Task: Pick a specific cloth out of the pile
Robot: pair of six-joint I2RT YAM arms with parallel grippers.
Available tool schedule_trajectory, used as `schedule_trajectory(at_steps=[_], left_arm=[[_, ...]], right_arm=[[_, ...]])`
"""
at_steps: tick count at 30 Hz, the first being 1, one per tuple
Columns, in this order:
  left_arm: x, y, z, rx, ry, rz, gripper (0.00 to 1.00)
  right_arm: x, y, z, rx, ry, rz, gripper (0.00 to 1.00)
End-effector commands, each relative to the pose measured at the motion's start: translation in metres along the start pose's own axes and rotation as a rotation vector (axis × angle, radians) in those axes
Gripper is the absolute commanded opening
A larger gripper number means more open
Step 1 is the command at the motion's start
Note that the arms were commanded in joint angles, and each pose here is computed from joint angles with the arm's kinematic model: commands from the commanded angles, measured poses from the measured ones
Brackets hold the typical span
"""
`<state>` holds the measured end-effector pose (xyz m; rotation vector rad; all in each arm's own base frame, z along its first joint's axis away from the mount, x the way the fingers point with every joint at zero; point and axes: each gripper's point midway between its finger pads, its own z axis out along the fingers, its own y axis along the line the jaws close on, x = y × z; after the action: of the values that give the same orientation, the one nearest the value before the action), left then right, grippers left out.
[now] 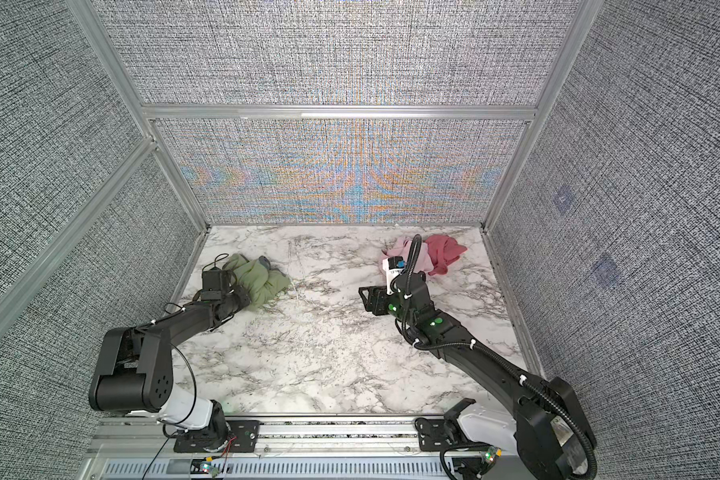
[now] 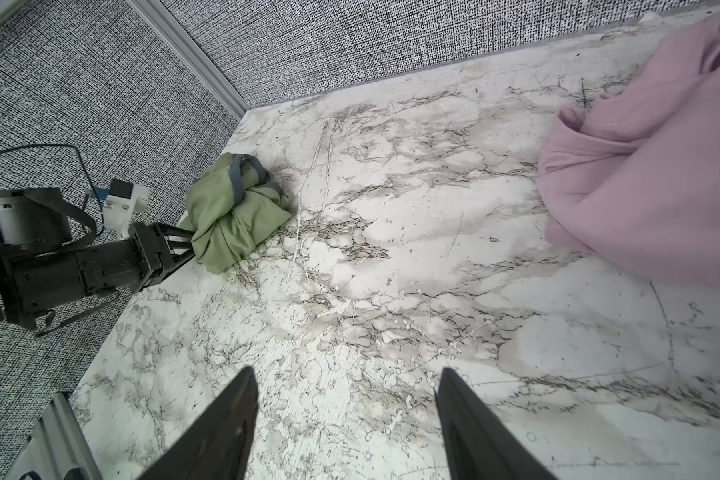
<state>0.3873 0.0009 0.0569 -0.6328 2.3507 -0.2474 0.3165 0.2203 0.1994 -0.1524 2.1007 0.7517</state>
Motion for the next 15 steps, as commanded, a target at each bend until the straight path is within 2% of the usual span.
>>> schedule_trajectory(at_steps=[1, 4, 10, 15], left_arm=[[-0.017, -0.005, -0.005, 0.030, -0.038, 0.017, 0.38], [-0.023, -0.007, -0.015, 0.033, -0.056, 0.022, 0.38], [-0.013, -0.008, -0.047, 0.081, -0.078, 0.025, 0.38], [-0.013, -0.010, -0.088, 0.108, -0.171, 0.049, 0.38]], right_arm=[[-0.005, -0.001, -0.003, 0.016, -0.012, -0.007, 0.70], [-0.004, -0.004, -0.004, 0.026, -0.011, -0.013, 0.70], [-0.005, -0.007, -0.013, 0.046, -0.023, -0.030, 0.70], [-0.016, -0.027, -0.031, 0.157, -0.057, -0.100, 0.70]])
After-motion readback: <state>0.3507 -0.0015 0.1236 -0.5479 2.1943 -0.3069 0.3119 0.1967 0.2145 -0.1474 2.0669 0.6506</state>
